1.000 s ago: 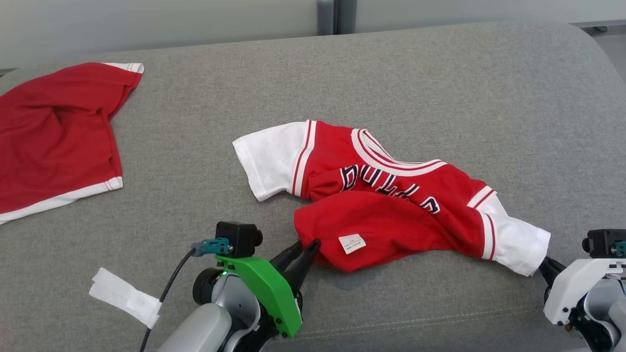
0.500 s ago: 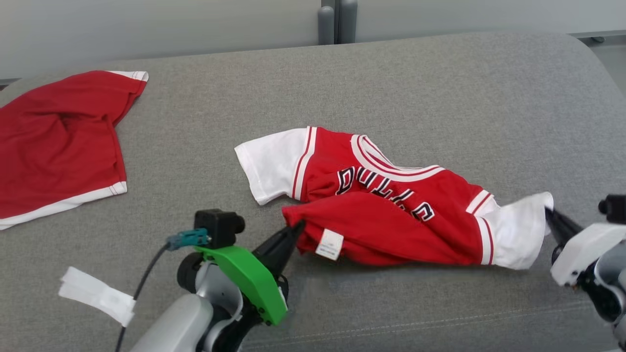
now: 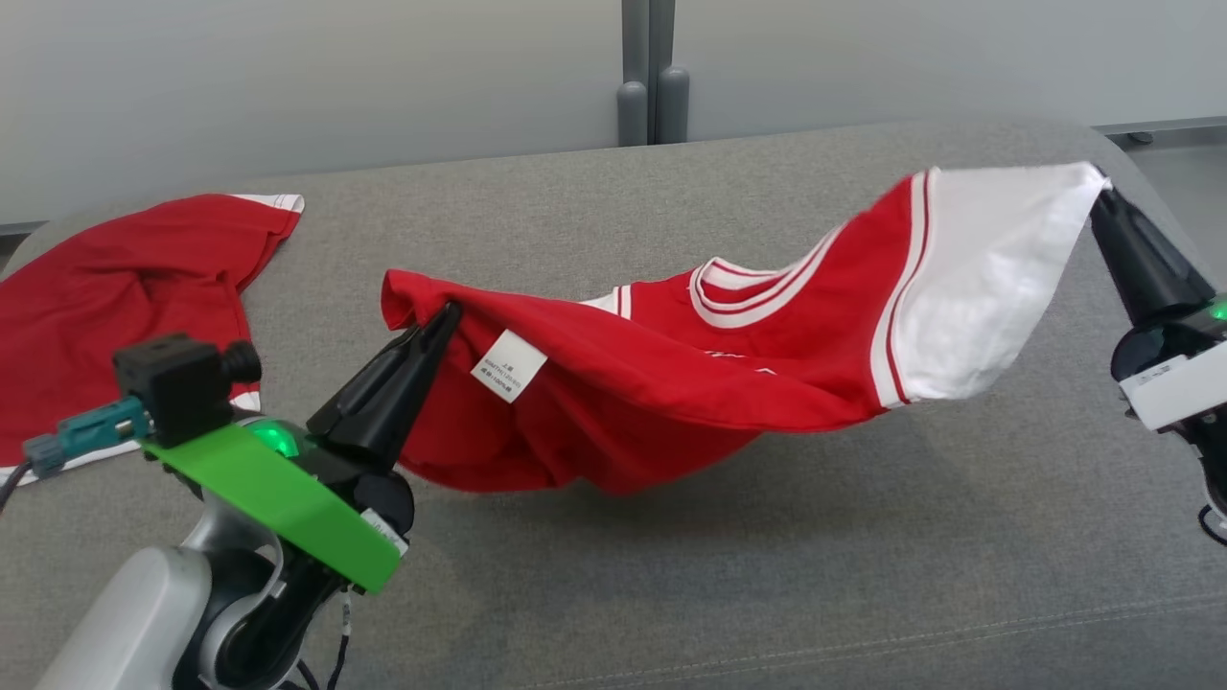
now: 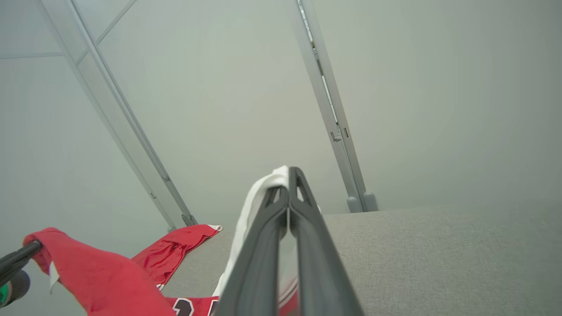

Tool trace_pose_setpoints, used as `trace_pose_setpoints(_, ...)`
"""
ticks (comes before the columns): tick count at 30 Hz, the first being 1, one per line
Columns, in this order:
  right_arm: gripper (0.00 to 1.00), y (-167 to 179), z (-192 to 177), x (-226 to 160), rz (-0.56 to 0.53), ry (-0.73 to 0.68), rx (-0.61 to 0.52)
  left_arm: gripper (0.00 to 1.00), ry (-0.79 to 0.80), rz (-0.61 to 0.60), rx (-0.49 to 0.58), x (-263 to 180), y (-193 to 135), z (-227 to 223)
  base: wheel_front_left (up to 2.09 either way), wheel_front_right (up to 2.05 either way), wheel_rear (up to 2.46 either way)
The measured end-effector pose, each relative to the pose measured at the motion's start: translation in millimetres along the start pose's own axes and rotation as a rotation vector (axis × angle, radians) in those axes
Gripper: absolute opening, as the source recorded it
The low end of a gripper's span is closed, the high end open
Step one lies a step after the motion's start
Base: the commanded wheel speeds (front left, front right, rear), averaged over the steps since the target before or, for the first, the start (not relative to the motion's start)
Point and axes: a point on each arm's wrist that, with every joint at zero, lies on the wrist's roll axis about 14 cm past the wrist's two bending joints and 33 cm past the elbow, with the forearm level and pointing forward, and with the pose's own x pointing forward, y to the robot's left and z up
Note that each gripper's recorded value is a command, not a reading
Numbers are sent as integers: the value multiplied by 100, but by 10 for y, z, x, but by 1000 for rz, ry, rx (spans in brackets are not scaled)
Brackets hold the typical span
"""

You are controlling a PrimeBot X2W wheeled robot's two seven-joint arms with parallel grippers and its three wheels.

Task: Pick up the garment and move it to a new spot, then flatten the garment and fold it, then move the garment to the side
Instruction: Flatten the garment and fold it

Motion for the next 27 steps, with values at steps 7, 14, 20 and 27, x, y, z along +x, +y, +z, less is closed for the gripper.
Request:
trace_pose_setpoints(7, 0, 359, 946, -289, 131, -220, -58, 0, -64, -140, 70, -152, -415, 443, 0, 0, 0)
trace_pose_setpoints(14, 0, 767, 1779, -732, 246, -421, -151, 0, -159, -317, 102, -333, -1013, 884, 0, 0, 0)
trace_pose_setpoints(20, 0, 561, 1454, -830, 136, -237, -83, 0, -69, -279, 38, -367, -966, 768, 0, 0, 0)
trace_pose_setpoints(27, 0, 332, 521, -706, 65, 155, 87, 0, 156, -46, -72, -165, -130, 287, 0, 0, 0)
